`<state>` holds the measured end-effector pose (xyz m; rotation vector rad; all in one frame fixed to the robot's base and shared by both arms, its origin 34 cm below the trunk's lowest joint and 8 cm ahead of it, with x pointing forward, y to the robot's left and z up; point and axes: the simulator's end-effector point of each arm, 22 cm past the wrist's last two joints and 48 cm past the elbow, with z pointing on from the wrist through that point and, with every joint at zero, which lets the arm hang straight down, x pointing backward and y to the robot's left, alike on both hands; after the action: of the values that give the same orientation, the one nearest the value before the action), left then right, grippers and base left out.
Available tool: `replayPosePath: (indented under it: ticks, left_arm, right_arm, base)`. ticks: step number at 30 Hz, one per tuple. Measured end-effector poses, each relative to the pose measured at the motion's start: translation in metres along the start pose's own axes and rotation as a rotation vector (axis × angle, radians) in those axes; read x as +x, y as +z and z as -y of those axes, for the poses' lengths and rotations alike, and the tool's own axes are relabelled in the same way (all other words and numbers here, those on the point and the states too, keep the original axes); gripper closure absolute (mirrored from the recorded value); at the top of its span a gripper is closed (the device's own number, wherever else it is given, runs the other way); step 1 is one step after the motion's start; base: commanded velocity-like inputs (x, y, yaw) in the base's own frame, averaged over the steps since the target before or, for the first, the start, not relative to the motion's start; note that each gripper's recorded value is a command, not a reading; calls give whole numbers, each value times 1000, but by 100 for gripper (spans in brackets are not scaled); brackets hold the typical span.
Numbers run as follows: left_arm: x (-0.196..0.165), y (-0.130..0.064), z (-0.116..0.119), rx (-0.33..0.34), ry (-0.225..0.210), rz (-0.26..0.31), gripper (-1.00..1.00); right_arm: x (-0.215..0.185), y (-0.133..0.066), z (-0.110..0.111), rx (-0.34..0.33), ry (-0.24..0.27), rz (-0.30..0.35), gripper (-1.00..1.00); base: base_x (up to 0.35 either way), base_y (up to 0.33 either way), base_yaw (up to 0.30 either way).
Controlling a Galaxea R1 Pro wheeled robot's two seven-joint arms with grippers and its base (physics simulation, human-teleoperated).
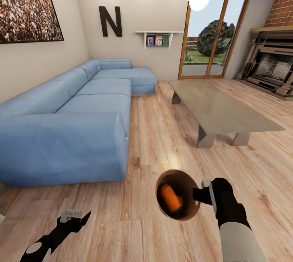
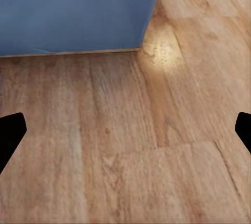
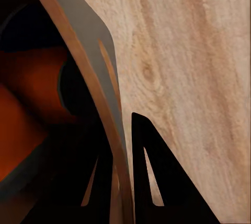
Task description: Put the three can of soda from the living room inside the tash can in the kitchen.
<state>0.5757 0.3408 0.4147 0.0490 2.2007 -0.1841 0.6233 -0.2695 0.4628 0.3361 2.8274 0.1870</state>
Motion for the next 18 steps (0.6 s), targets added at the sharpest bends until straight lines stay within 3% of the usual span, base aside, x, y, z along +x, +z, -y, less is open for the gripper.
replayPosePath:
  ticks: [4, 9, 13, 18]
  left_arm:
    - [3, 0, 0, 1, -3, -2, -100]
    - [3, 0, 1, 1, -3, -3, -100]
    - [4, 0, 1, 1, -2, -3, -100]
    - [4, 0, 1, 1, -2, -5, -100]
  right_arm:
    - [8, 10, -4, -40, 23, -51, 100]
    - [13, 18, 14, 8, -3, -102, 100]
    - [12, 18, 13, -26, 30, -108, 100]
    - [11, 18, 27, -12, 50, -108, 100]
  base:
    - [0, 0, 0]
    - [0, 0, 0]
    - [0, 0, 0]
    - [0, 0, 0]
